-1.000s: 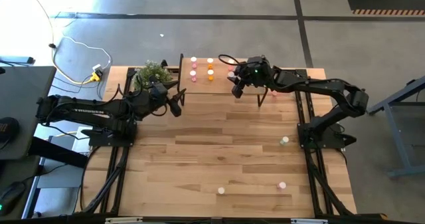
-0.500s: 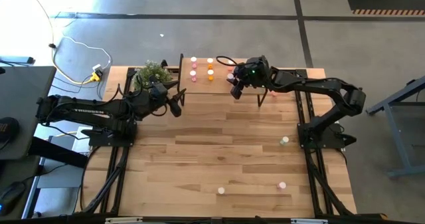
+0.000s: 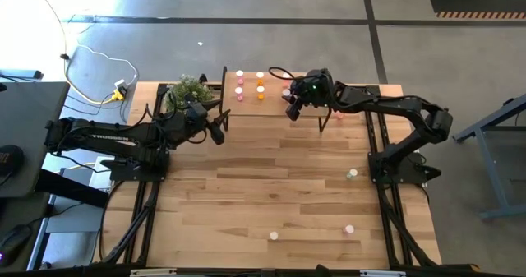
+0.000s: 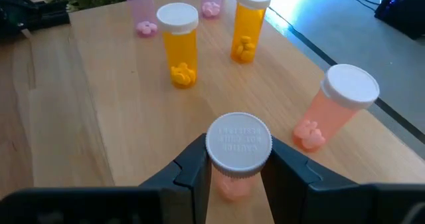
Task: Pick and place medicine bottles onto shelf by color
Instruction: Put the bottom red pill bottle aligned with the other red pill bottle on the shelf
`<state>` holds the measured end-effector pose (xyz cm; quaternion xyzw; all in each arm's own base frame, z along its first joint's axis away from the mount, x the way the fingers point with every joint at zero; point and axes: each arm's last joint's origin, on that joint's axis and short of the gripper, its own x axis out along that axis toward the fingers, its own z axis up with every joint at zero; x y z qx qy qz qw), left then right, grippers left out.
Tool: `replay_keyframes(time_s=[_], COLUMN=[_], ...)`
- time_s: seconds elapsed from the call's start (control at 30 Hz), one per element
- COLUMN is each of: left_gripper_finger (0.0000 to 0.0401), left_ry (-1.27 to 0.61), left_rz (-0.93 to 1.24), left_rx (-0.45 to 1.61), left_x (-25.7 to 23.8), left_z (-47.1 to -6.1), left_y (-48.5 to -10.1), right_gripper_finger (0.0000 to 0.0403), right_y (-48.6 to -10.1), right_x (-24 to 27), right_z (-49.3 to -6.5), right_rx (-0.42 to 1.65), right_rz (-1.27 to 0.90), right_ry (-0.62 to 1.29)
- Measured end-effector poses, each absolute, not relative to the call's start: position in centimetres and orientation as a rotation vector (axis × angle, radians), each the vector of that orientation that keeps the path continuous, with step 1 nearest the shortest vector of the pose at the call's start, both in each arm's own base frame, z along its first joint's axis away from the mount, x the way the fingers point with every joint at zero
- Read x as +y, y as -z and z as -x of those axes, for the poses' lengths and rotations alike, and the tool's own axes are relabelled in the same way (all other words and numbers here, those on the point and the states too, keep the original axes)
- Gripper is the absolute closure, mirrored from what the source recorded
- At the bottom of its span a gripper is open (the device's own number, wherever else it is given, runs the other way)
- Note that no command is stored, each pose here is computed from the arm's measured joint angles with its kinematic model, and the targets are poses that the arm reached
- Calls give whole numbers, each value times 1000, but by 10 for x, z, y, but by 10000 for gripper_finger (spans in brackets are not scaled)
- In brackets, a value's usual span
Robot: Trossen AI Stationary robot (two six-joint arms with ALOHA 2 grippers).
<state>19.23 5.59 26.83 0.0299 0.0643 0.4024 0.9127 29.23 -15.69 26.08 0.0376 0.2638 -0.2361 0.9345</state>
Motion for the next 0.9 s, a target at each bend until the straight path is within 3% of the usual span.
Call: replay_keyframes(time_s=[0.4, 0.9], left_gripper_finger=[199, 199], left_ry=[-829, -829], left_rz=[-62, -62], left_rx=[132, 132], left_x=[56, 56], left_z=[-192, -192], left_y=[-268, -268], right_gripper_finger=[296, 188], right_y=[-261, -263], right_x=[-157, -158], right_z=[-292, -293], right_rx=[539, 511], right_rz=[-80, -92], right_ry=[483, 491])
